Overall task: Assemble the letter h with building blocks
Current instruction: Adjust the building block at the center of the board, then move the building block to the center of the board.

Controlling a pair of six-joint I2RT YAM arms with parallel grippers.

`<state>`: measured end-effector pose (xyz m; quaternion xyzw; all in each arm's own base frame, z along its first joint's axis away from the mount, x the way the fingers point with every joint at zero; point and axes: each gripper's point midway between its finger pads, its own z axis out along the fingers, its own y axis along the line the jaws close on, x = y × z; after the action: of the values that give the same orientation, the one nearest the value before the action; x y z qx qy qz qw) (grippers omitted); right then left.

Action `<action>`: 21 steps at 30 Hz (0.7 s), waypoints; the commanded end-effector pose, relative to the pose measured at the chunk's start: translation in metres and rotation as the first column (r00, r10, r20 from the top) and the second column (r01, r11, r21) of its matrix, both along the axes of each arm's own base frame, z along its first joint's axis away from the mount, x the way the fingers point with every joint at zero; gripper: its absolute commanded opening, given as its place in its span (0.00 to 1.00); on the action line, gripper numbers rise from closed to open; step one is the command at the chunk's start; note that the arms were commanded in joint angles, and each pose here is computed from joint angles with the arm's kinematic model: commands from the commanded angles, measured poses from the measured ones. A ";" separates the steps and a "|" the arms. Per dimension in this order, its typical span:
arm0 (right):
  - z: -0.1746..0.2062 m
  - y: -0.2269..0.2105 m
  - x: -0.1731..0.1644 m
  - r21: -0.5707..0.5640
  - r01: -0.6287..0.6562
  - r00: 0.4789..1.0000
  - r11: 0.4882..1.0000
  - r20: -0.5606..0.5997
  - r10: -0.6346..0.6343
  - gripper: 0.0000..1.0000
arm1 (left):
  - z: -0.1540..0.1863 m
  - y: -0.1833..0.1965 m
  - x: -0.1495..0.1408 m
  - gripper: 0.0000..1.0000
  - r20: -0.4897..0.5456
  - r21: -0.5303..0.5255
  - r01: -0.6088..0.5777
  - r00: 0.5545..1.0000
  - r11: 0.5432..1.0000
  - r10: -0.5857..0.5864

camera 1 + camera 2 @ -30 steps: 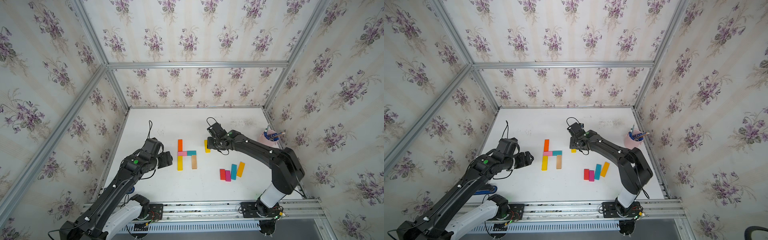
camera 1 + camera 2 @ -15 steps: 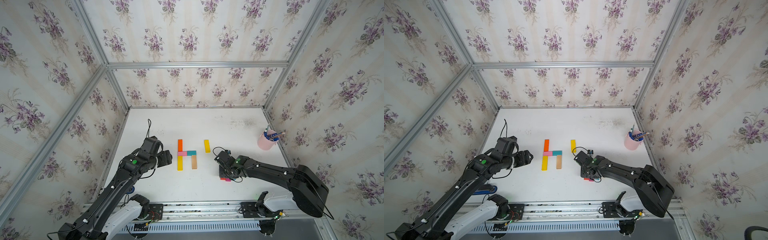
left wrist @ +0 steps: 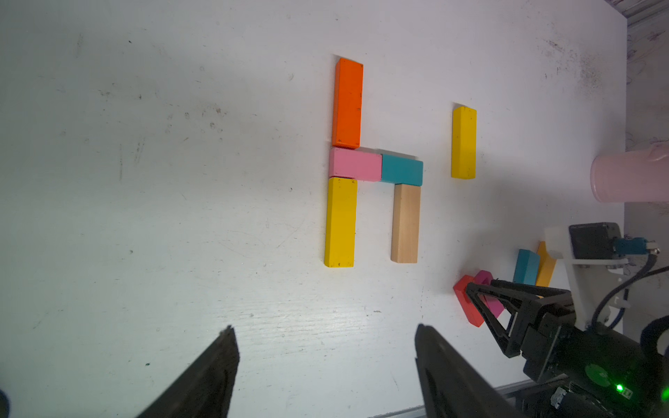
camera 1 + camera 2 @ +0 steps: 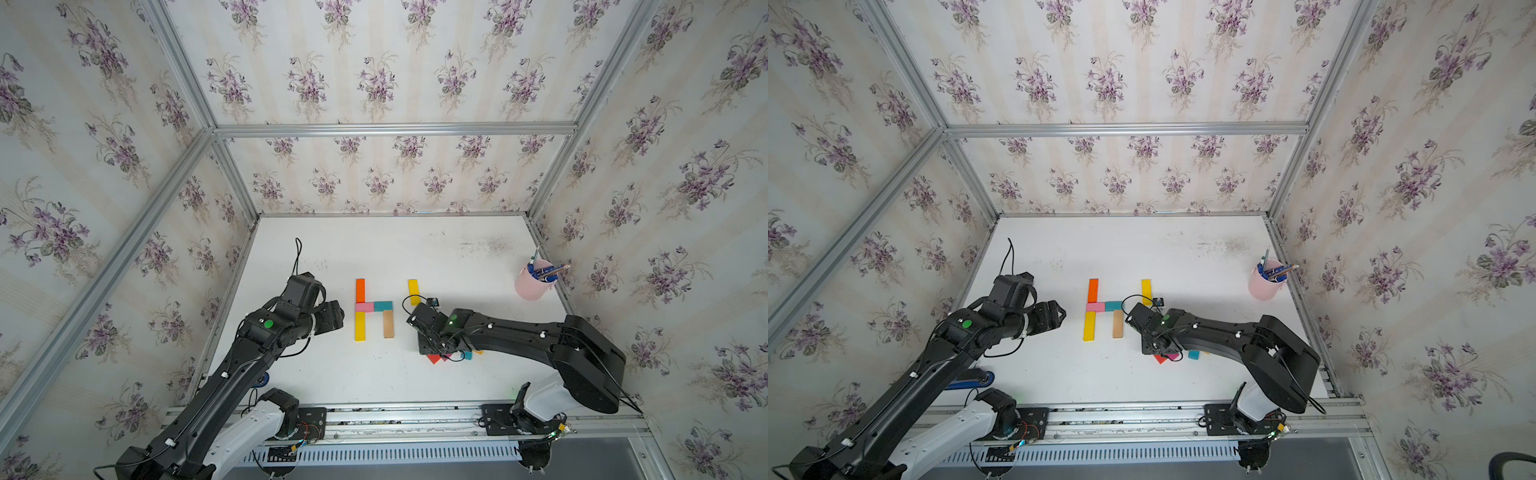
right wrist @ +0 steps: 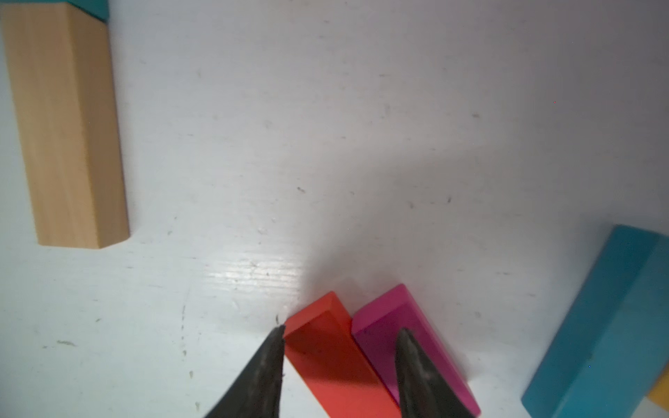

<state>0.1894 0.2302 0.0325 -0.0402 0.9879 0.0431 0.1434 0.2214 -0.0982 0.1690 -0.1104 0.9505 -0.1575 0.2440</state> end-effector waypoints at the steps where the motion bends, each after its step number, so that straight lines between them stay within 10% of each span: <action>1: 0.008 -0.002 0.002 -0.003 0.014 1.000 1.000 0.013 -0.014 0.51 | -0.002 0.001 -0.001 0.79 -0.006 0.010 0.004 1.000 1.000 -0.004; 12: 0.003 -0.031 0.006 -0.102 0.097 0.995 0.990 0.042 -0.093 0.57 | -0.005 0.000 -0.002 0.79 -0.012 0.003 0.010 1.000 1.000 -0.010; 21: 0.036 -0.021 0.002 0.203 0.382 0.918 0.901 0.031 -0.396 0.68 | -0.008 -0.001 0.000 0.79 -0.015 0.005 0.013 1.000 1.000 -0.013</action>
<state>0.1941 0.2068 0.0649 0.0889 0.9750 0.0706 0.1911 0.2198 -0.0978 0.1617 -0.1106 0.9534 -0.1532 0.2353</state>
